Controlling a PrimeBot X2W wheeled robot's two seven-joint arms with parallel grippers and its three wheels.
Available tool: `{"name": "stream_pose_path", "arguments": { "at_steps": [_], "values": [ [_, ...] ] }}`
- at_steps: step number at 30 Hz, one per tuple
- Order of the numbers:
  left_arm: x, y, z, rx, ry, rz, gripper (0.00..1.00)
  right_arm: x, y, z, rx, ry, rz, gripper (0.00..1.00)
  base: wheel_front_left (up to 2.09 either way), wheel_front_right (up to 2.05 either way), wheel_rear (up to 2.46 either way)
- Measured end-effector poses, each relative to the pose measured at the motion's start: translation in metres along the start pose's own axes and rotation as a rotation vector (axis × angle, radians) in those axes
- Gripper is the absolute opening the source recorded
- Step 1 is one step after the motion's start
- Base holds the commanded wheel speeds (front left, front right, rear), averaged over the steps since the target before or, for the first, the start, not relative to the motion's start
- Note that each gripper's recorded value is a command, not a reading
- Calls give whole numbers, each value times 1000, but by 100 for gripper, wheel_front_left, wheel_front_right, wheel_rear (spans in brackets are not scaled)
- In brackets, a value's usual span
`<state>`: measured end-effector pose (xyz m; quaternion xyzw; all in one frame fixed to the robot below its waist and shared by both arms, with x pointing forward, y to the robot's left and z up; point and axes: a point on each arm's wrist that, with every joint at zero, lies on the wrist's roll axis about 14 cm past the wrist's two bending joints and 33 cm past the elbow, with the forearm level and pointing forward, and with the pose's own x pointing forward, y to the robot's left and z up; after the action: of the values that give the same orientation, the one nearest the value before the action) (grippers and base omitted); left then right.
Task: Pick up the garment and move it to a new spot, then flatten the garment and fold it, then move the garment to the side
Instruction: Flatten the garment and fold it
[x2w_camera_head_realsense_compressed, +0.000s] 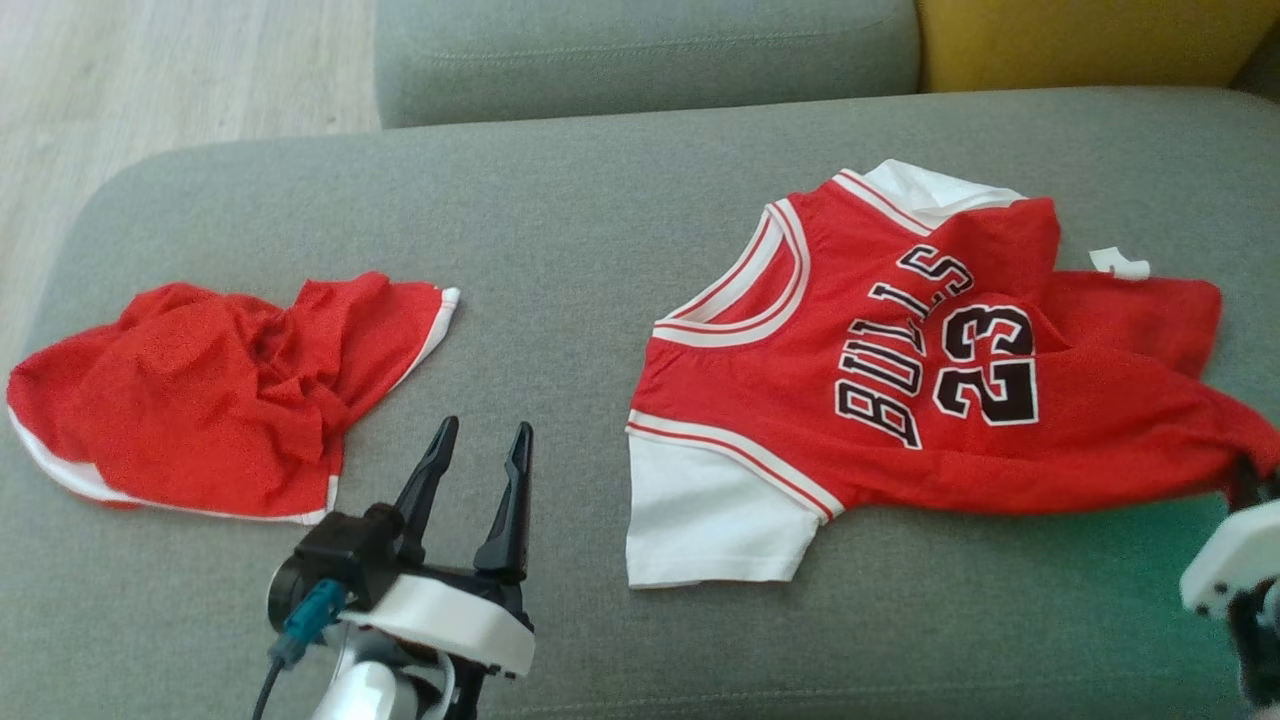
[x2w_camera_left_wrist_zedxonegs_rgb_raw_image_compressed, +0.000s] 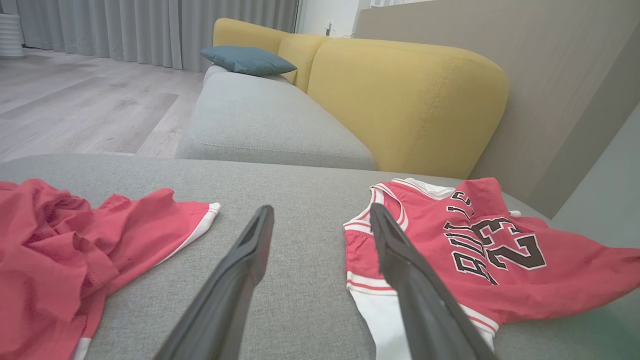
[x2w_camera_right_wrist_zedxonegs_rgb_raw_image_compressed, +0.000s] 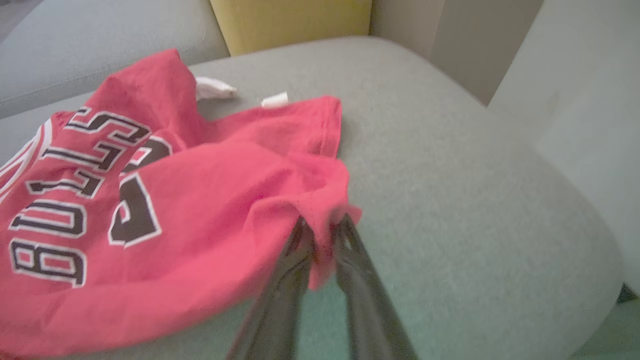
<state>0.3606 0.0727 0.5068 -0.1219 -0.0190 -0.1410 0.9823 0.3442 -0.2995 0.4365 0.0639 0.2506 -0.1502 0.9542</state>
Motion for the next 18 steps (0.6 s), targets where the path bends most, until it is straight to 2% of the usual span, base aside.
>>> {"name": "stream_pose_path", "arguments": {
  "at_steps": [4, 8, 12, 18],
  "values": [
    [-1, 3, -4, 0, 12, 7, 100, 12, -1, 19, -75, -81, -31, 100, 0, 0, 0],
    [0, 3, -6, -1, 18, 6, 100, 14, 5, 35, -92, -178, -20, 100, 0, 0, 0],
    [2, -2, -6, -2, 19, -10, 100, 8, 28, 49, -120, -290, 50, 100, 0, 0, 0],
    [7, -12, -7, -4, 21, -45, 100, -15, 54, 50, -76, -400, 152, 100, 0, 0, 0]
  ]
}}
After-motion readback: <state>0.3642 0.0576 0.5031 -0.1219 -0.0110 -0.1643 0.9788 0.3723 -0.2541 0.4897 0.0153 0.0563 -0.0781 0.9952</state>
